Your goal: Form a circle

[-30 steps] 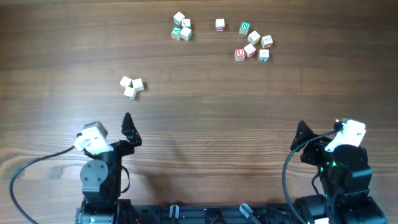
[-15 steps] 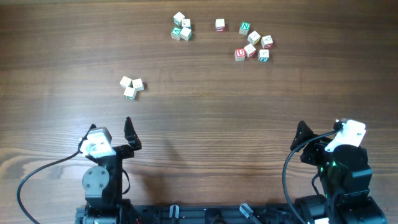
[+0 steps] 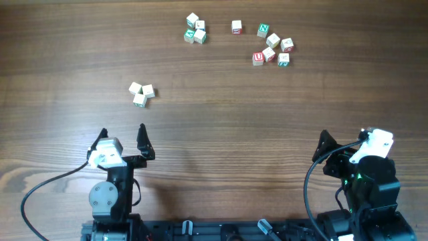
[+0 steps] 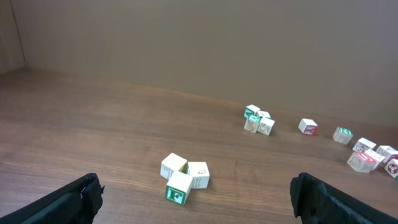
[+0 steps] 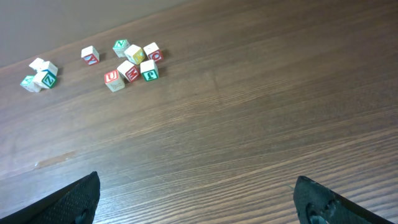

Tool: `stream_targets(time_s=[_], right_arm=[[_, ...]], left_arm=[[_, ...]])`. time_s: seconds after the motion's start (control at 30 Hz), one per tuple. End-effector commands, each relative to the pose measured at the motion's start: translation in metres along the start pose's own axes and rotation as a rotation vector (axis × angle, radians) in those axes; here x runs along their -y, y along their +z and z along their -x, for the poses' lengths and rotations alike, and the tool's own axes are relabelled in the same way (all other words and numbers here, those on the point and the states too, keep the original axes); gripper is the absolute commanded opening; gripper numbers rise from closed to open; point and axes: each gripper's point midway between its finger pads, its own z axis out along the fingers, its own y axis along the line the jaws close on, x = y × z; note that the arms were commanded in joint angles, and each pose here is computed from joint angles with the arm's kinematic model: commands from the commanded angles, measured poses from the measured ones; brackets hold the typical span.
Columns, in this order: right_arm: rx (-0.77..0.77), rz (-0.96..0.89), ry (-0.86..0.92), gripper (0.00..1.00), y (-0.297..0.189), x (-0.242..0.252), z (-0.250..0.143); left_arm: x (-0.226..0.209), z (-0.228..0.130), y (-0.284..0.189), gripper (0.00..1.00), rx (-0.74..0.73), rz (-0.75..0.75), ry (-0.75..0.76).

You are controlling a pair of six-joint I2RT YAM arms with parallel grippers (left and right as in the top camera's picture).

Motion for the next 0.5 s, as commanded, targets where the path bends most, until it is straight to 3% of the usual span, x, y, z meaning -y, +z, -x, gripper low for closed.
stream_targets(time_s=[0.0, 0.47], right_arm=[[-0.005, 0.005, -0.011, 1.0, 0.001, -0.0011, -0.0012], [-0.005, 0.005, -0.011, 1.0, 0.001, -0.0011, -0.0012]], left_arm=[[-0.0024, -0.0072, 0.0004, 1.0, -0.015, 0.005, 0.024], [-0.0013, -0.0068, 0.0003, 1.0, -0.014, -0.001, 0.023]])
